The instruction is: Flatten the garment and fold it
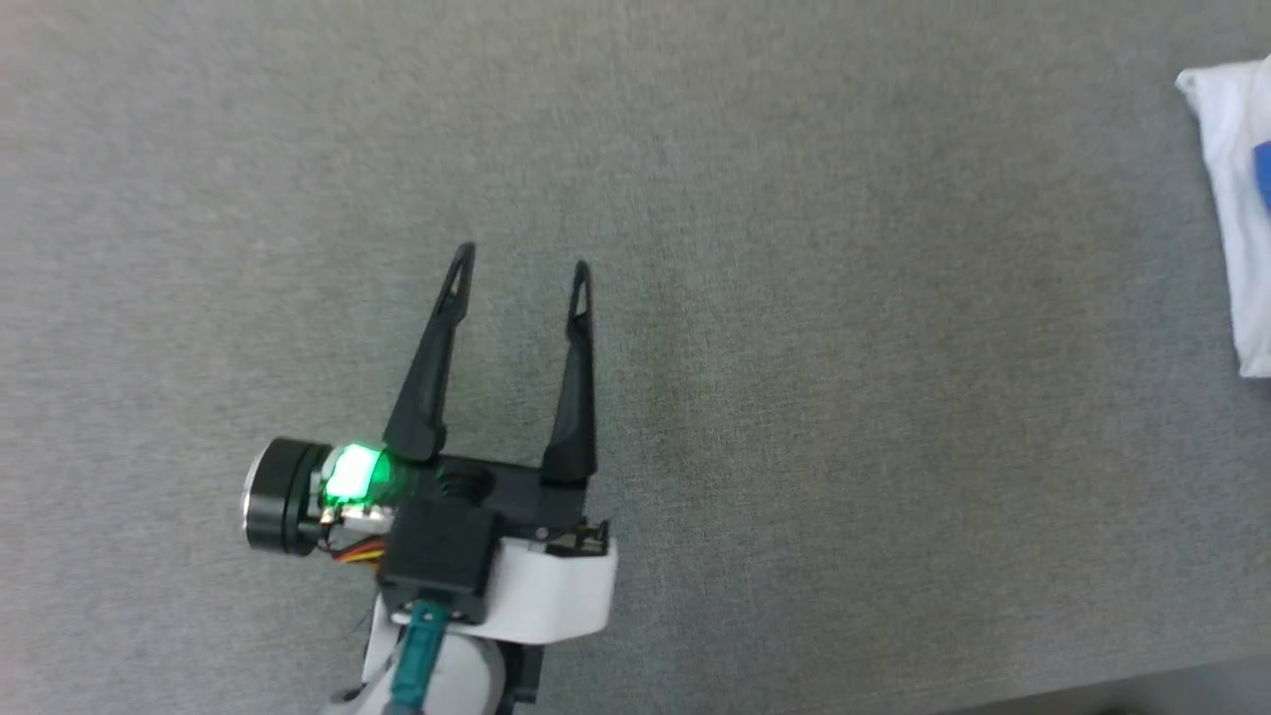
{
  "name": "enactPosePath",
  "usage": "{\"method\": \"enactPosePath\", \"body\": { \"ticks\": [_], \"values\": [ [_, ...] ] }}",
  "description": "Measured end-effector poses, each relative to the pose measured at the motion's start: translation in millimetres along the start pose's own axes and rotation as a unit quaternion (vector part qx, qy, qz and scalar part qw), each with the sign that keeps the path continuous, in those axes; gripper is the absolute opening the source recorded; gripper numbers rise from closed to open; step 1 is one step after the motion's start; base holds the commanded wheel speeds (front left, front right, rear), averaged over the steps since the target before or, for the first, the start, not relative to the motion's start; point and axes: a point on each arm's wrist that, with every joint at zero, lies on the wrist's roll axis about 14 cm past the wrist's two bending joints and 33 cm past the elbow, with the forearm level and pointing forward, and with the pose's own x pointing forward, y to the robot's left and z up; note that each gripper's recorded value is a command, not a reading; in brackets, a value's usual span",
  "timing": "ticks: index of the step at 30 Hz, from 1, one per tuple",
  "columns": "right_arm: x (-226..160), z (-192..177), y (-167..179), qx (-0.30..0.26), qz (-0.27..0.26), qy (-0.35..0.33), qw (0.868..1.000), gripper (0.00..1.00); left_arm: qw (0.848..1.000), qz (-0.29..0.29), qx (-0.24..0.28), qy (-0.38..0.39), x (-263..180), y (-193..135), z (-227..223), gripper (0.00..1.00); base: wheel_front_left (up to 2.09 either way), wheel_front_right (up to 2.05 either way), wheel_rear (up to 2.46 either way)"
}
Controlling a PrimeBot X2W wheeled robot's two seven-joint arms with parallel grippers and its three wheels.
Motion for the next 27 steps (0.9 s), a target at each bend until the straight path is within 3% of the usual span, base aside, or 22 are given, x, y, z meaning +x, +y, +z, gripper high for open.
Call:
{"method": "enactPosePath", "body": {
  "ticks": [9,17,27],
  "values": [
    [-40,37,46,0.073,0.074,-0.144,0.984,1.00,0.999,0.044,0.006,-0.013,-27,24,31,1.00,0.00,0.00,0.00],
    [-92,84,87,0.100,0.132,-0.271,0.948,1.00,0.994,0.091,0.026,-0.046,-53,50,68,1.00,0.00,0.00,0.00],
    [-160,114,105,0.151,0.120,-0.396,0.898,1.00,0.988,0.123,0.050,-0.082,-78,66,103,1.00,0.00,0.00,0.00]
  ]
}}
